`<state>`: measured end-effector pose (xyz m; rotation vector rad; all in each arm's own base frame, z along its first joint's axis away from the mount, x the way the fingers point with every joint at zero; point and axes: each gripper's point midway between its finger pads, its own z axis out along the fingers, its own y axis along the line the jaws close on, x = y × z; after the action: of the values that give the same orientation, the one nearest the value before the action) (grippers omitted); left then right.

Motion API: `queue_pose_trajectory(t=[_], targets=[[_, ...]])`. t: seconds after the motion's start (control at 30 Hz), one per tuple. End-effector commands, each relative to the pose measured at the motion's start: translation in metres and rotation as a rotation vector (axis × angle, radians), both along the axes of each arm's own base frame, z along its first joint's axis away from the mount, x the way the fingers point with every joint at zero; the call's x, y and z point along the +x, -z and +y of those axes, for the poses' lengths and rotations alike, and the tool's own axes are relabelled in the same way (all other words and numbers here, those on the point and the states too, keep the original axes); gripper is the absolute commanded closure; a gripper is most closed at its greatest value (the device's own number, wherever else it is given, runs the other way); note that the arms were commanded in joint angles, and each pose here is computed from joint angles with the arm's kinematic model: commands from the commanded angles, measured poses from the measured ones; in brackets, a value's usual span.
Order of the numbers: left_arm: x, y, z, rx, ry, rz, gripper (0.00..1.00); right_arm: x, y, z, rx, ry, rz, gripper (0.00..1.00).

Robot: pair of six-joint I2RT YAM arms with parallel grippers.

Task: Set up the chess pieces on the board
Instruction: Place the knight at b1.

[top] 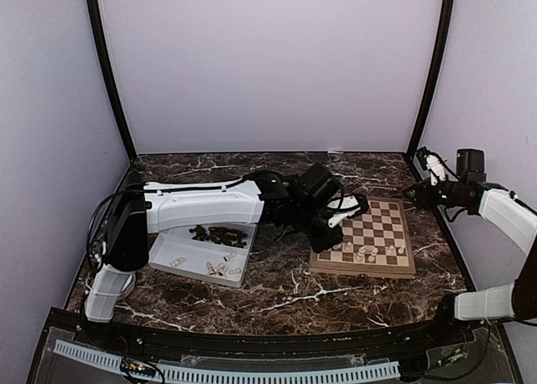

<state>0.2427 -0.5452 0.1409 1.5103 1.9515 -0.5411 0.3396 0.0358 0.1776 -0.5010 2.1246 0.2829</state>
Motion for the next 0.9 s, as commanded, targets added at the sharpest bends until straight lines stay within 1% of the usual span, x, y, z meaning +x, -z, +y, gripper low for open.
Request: queue_pose_trajectory(t=[0.0, 0.03, 0.17, 0.37, 0.87], targets=[[-0.007, 0.010, -0.007, 0.068, 0.024, -0.038, 1.00, 0.004, -0.004, 0.001, 0.015, -0.010, -0.028, 0.44], [-0.006, 0.020, -0.008, 0.090, 0.019, -0.041, 1.00, 0.004, -0.004, 0.002, 0.016, -0.012, -0.029, 0.44], [-0.003, 0.030, -0.012, 0.127, -0.002, -0.072, 1.00, 0.003, -0.003, 0.003, 0.020, -0.020, -0.027, 0.43], [0.001, 0.034, -0.017, 0.123, -0.024, -0.070, 1.00, 0.002, 0.000, 0.006, 0.031, -0.034, -0.018, 0.43], [0.004, 0.047, -0.022, 0.152, -0.011, -0.082, 1.00, 0.002, 0.005, 0.008, 0.043, -0.045, 0.001, 0.42]])
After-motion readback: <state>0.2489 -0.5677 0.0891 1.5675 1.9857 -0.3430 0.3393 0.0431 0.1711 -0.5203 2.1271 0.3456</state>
